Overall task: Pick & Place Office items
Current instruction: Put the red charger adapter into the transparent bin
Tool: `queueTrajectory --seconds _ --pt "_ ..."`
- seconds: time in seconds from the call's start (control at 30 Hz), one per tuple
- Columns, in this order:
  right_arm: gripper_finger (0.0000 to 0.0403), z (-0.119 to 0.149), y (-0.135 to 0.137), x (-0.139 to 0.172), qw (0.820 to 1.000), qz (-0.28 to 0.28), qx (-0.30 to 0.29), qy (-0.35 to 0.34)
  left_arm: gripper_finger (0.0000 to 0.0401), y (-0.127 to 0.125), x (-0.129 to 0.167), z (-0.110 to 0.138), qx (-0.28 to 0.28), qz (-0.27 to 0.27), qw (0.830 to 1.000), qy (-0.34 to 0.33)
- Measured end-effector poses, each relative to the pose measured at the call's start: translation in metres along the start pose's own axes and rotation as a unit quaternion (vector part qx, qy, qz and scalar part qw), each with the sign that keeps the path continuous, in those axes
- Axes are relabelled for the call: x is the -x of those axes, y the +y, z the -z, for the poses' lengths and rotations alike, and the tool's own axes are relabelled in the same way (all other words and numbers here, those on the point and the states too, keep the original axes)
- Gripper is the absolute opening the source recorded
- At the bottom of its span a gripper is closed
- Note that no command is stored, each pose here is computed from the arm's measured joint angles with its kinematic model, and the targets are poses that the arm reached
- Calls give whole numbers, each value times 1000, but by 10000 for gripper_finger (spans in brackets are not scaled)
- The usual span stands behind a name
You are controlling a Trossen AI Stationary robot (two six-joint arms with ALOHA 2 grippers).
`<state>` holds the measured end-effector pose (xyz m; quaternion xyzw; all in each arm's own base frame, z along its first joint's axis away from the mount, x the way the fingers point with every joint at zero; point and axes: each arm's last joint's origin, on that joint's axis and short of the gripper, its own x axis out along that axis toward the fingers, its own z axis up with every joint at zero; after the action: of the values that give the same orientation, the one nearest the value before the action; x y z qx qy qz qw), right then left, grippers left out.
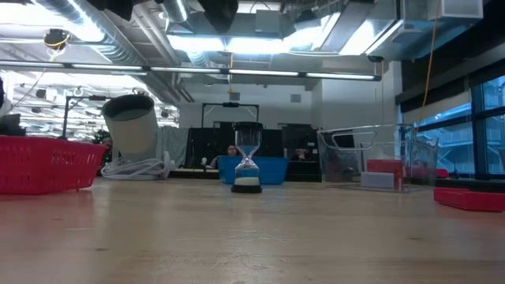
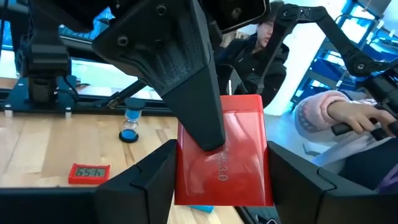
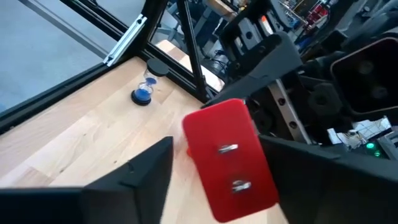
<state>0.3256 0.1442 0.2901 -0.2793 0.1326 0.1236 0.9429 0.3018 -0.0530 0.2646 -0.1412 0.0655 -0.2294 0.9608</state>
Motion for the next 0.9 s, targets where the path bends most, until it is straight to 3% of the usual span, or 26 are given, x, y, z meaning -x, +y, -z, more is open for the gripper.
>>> queueTrajectory --seconds 0.2,0.4,0.73,0.9 --pt "134 2 -5 -1 1000 -1 14 0 205 0 0 0 17 6 1000 3" --pt "132 2 -5 -1 1000 0 23 1 217 0 0 0 14 7 1000 -1" --pt "123 4 -4 -2 1000 -3 17 10 289 3 2 -5 29 -14 999 -25" --pt "123 10 -4 4 998 2 -5 55 303 13 15 -19 13 -58 997 -52"
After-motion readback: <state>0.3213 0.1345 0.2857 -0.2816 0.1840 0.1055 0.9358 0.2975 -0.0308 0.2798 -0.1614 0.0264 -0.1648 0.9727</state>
